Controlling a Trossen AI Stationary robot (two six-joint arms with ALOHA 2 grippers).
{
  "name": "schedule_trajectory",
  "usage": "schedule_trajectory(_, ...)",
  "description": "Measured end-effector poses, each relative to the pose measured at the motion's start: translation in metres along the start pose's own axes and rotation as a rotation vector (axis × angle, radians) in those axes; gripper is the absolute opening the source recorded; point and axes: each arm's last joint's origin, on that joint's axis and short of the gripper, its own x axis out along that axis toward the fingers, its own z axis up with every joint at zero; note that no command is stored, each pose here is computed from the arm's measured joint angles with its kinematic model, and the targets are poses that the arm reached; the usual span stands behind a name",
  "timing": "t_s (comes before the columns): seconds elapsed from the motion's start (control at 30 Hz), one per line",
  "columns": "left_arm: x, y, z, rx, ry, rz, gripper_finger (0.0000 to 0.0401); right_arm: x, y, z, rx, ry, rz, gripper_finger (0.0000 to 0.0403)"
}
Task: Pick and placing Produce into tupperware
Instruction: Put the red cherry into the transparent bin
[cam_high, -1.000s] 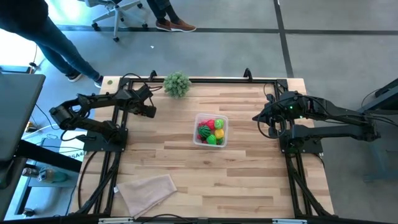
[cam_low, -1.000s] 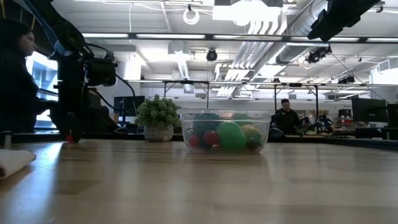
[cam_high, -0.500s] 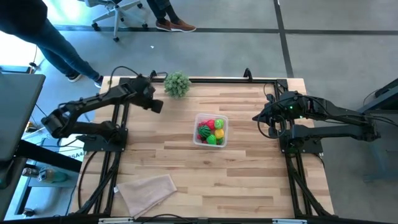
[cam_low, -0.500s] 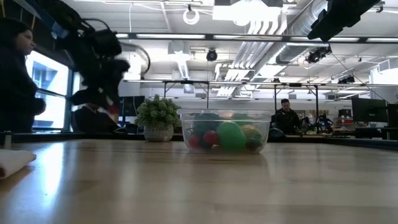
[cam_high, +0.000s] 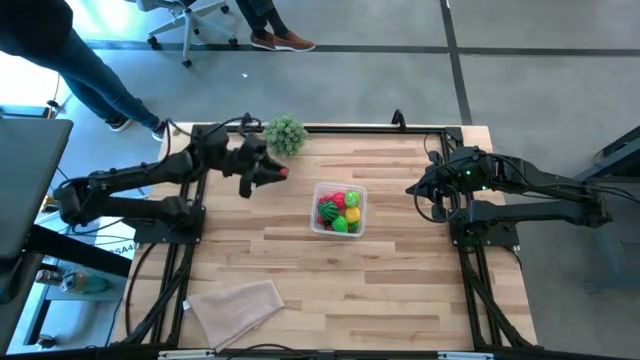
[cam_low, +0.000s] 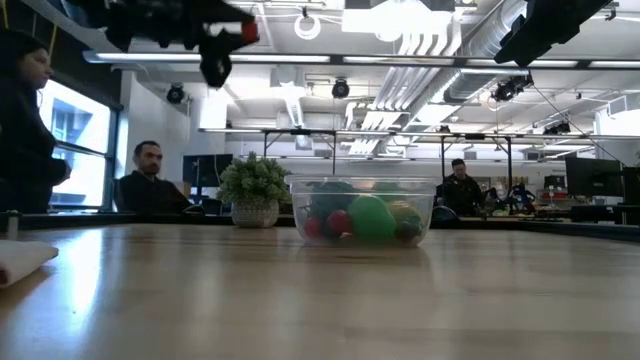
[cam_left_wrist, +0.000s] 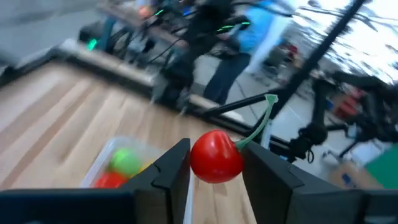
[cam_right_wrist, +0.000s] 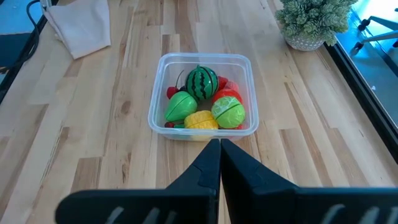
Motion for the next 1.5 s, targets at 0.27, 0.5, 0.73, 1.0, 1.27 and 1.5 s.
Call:
schedule_trajectory(0.27, 0.039, -0.015, 0.004, 0.177, 0.050, 0.087, 0.0119, 0.000, 0.000, 0.000, 0.000, 0.000, 0.000, 0.0002)
schedule_trajectory(0.5, 0.102, 0.005, 0.001, 0.259, 0.263, 0.199, 0.0113, 0.000, 0.000, 0.000, 0.000, 0.000, 0.000, 0.0002)
schedule_trajectory(0.73, 0.162, 0.040, -0.024, 0.260, 0.517, 0.262, 0.0129, 0.000, 0.000, 0.000, 0.000, 0.000, 0.000, 0.0002)
schedule_trajectory(1.0, 0.195, 0.066, -0.052, 0.273, 0.707, 0.344, 0.0110, 0.000, 0.000, 0.000, 0.000, 0.000, 0.000, 0.0002)
schedule_trajectory(1.27, 0.194, 0.070, -0.058, 0.270, 0.772, 0.407, 0.0126, 0.000, 0.000, 0.000, 0.000, 0.000, 0.000, 0.0002)
schedule_trajectory(1.5, 0.193, 0.071, -0.058, 0.263, 0.777, 0.418, 0.0123, 0.000, 0.000, 0.000, 0.000, 0.000, 0.000, 0.0002)
